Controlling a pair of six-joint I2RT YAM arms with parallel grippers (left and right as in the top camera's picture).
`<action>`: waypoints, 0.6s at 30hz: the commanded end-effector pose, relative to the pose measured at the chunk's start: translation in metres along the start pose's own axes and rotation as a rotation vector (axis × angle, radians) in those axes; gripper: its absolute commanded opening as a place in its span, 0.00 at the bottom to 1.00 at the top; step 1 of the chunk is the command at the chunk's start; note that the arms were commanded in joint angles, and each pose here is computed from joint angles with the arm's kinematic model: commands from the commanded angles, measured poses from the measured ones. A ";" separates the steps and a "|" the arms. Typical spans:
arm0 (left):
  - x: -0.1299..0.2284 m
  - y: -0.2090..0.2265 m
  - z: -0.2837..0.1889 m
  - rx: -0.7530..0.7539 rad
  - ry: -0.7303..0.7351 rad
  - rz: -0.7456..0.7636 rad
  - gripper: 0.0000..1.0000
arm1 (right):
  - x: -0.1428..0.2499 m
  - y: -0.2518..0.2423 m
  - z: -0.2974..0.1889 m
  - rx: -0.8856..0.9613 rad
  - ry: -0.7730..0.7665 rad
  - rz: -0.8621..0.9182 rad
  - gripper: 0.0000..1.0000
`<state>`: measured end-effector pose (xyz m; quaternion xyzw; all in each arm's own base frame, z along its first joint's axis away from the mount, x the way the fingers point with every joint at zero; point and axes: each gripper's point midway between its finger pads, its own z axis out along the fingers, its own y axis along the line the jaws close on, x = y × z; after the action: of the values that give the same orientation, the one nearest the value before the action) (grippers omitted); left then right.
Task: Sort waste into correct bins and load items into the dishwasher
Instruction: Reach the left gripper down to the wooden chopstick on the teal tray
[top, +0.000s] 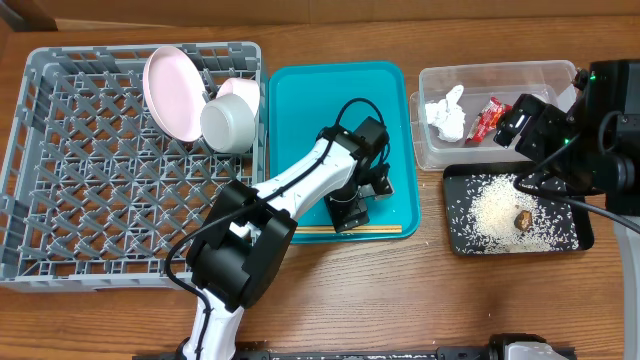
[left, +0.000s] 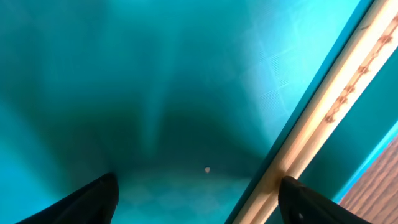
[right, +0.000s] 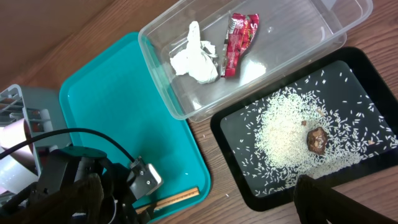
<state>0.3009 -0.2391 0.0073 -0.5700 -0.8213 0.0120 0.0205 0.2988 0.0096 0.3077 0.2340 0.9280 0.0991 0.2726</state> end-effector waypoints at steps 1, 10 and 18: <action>0.004 -0.002 0.007 0.003 0.021 0.018 0.84 | -0.005 0.000 -0.004 0.003 -0.023 0.002 1.00; 0.004 -0.002 0.016 -0.002 0.011 0.021 0.84 | -0.005 0.000 -0.004 0.003 -0.023 0.002 1.00; 0.010 -0.004 0.031 -0.007 0.012 0.016 0.67 | -0.005 0.000 -0.004 0.003 -0.023 0.002 1.00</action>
<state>0.3105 -0.2409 0.0016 -0.5709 -0.8209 0.0010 -0.0164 0.2988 0.0097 0.3077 0.2339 0.9280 0.0992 0.2725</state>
